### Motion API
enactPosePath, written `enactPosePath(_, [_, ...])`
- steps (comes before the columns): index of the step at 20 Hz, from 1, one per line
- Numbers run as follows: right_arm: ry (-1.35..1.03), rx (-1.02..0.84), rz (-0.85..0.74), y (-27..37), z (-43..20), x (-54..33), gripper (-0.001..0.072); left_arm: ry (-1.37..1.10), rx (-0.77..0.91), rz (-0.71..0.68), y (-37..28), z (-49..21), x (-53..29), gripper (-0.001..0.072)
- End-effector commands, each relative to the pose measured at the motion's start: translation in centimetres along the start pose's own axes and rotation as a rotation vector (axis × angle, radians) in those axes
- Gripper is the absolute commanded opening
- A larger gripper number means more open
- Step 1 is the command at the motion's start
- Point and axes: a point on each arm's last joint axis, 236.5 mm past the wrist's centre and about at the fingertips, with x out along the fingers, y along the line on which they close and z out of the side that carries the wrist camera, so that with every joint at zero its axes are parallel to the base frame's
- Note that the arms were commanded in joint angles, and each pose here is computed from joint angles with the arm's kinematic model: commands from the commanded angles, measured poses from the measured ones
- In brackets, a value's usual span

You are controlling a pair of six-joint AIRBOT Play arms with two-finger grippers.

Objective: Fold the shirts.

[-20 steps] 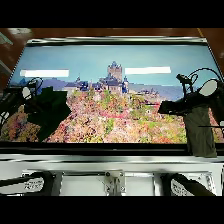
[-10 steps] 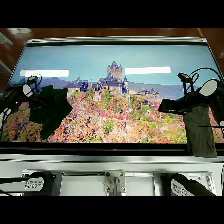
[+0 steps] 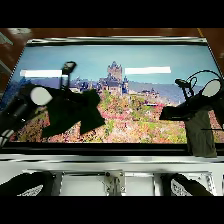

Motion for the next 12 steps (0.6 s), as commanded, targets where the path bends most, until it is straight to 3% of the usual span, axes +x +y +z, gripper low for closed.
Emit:
enactPosePath(1, [0.151, -0.04, -0.017, 0.1, -4.5, -1.3, 0.0679, 0.052, 0.059, -0.163, -10.1, -3.4, 4.0, 0.0036])
enactPosePath(3, [0.136, -0.042, -0.061, -0.6, -4.8, -2.0, 0.0678, 0.049, 0.021, -0.247, -14.3, -4.6, 6.9, 0.0036])
enactPosePath(6, [0.125, -0.034, -0.111, -1.6, -4.9, -2.5, 0.0678, -0.003, 0.022, -0.267, -15.9, -4.4, 9.4, 0.004])
enactPosePath(7, [0.119, -0.026, -0.124, -1.9, -4.8, -2.5, 0.0679, -0.016, 0.014, -0.26, -15.4, -3.8, 9.4, 0.0146])
enactPosePath(9, [0.097, -0.024, -0.136, -2.1, -4.3, -2.5, 0.0679, -0.004, -0.02, -0.233, -13.0, -2.9, 8.6, 0.0699])
enactPosePath(12, [0.034, -0.02, -0.155, -2.6, -2.8, -2.4, 0.0679, 0.165, -0.077, -0.162, -6.5, -4.5, 5.9, 0.072])
